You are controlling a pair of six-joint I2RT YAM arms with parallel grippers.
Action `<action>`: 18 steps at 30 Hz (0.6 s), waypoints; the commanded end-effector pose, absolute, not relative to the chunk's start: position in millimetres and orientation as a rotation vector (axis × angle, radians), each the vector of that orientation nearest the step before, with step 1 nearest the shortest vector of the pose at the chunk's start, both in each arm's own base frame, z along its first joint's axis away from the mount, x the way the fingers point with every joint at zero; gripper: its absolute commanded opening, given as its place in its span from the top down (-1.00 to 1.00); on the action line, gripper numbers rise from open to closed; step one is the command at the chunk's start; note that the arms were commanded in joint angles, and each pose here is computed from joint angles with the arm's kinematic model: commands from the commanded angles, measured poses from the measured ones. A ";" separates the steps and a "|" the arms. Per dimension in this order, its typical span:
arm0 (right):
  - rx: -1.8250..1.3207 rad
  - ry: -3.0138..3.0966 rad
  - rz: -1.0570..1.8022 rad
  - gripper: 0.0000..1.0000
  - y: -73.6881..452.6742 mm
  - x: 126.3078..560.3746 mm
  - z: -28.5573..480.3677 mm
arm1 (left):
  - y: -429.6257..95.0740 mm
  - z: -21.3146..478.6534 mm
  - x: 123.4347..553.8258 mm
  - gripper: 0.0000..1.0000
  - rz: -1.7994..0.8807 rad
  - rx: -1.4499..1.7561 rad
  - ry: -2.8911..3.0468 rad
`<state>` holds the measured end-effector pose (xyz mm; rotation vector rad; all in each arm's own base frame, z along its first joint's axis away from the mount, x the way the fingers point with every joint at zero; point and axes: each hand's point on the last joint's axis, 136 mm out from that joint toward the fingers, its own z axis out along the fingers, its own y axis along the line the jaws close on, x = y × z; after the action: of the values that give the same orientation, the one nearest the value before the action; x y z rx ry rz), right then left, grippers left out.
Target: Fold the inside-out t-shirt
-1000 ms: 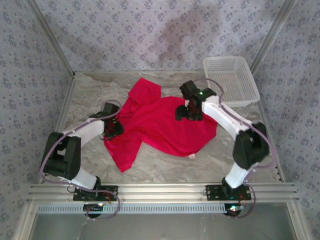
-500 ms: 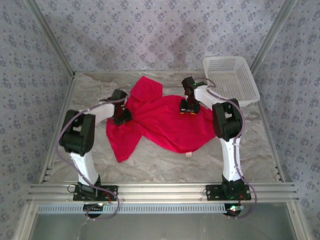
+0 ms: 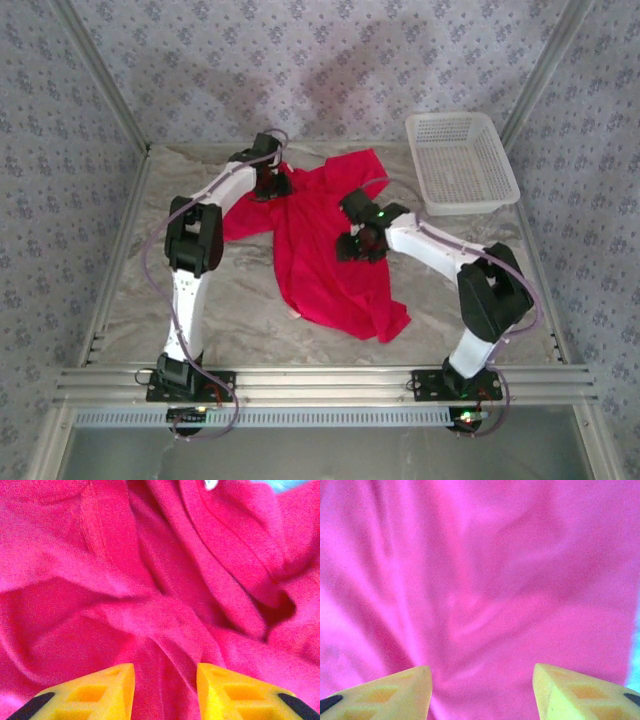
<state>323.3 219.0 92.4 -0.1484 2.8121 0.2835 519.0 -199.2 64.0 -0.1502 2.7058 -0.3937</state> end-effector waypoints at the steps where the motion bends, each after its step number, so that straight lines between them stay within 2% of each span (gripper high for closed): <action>1: -0.086 2.801 0.226 -0.08 200.9 360.8 81.0 | -168.0 98.4 485.3 0.22 -0.375 -0.175 2.707; 6: -0.091 2.812 0.260 0.00 219.9 416.4 75.5 | -170.0 84.0 430.8 0.24 -0.492 -0.241 2.716; 10: -0.035 2.829 0.261 0.10 225.5 455.9 55.3 | -182.9 57.2 410.3 0.24 -0.591 -0.281 2.743; 14: 0.091 2.865 0.254 0.19 214.6 483.1 27.2 | -176.1 30.2 418.4 0.26 -0.581 -0.327 2.787; 18: 0.211 2.897 0.193 0.25 188.4 496.0 4.9 | -131.7 11.6 450.2 0.29 -0.436 -0.408 2.809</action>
<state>498.9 215.8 25.2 0.0907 2.8188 0.2742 414.7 -165.7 25.9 -0.3392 2.8460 -0.5486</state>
